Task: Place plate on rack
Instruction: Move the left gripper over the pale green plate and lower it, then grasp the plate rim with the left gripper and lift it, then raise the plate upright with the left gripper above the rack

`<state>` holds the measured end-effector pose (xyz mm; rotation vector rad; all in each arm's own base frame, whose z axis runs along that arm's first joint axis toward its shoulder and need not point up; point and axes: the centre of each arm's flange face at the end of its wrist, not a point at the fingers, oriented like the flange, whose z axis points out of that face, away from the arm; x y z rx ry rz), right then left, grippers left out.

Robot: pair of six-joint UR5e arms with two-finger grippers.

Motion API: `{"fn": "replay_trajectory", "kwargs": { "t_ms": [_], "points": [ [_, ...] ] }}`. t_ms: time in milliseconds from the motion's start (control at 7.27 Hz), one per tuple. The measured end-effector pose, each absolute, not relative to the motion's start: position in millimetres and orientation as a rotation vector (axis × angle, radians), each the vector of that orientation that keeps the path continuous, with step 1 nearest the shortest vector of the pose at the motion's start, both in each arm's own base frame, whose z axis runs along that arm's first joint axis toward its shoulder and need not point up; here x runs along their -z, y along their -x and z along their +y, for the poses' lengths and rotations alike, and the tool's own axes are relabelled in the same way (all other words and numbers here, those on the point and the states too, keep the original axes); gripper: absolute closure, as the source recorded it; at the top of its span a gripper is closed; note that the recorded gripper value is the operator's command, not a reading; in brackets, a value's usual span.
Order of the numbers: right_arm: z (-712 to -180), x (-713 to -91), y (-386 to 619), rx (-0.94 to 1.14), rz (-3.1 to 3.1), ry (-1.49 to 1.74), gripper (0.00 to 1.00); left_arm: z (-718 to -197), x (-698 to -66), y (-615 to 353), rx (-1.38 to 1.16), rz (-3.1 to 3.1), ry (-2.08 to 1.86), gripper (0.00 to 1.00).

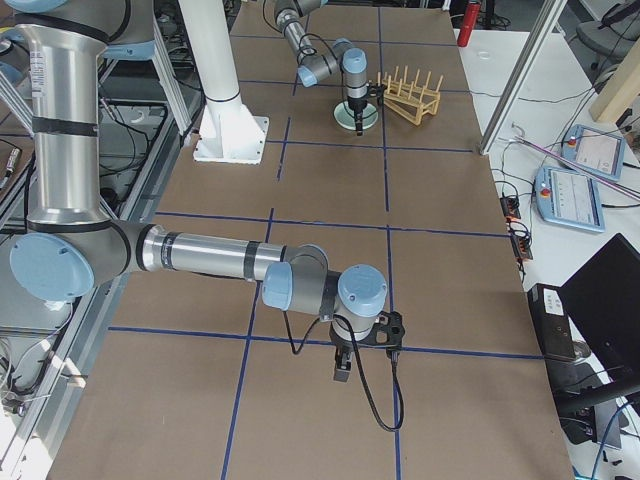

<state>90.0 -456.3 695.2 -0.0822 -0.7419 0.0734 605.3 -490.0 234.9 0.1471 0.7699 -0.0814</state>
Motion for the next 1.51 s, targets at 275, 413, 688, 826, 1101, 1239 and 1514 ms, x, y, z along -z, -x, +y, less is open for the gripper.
{"fn": "replay_trajectory", "kwargs": {
  "t_ms": [275,413,688,826,1101,1239,1514],
  "points": [
    [-456.3,-695.2,-90.0,-0.073,-0.742,0.082,0.0,-490.6,-236.0,-603.7,0.082,0.768,-0.149,1.0],
    [-456.4,-695.1,-90.0,-0.073,-0.742,0.082,0.0,-490.6,-235.7,-602.9,0.082,0.768,-0.149,1.0],
    [-456.2,-695.2,-90.0,-0.074,-0.742,0.082,0.0,-493.1,-209.6,-579.3,0.094,0.794,-0.165,1.0],
    [-456.1,-695.3,-90.0,-0.074,-0.742,0.083,0.0,-495.9,-183.4,-548.0,0.116,0.806,-0.18,1.0],
    [-456.1,-695.3,-90.0,-0.074,-0.742,0.083,0.0,-511.1,-135.6,-468.3,0.162,0.881,-0.18,1.0],
    [-456.1,-695.3,-90.0,-0.074,-0.742,0.083,0.0,-524.6,-112.1,-414.5,0.187,0.956,-0.168,1.0],
    [-456.1,-695.3,-90.0,-0.074,-0.742,0.083,0.0,-558.2,-79.8,-309.0,0.268,1.129,-0.204,1.0]
  ]
}}
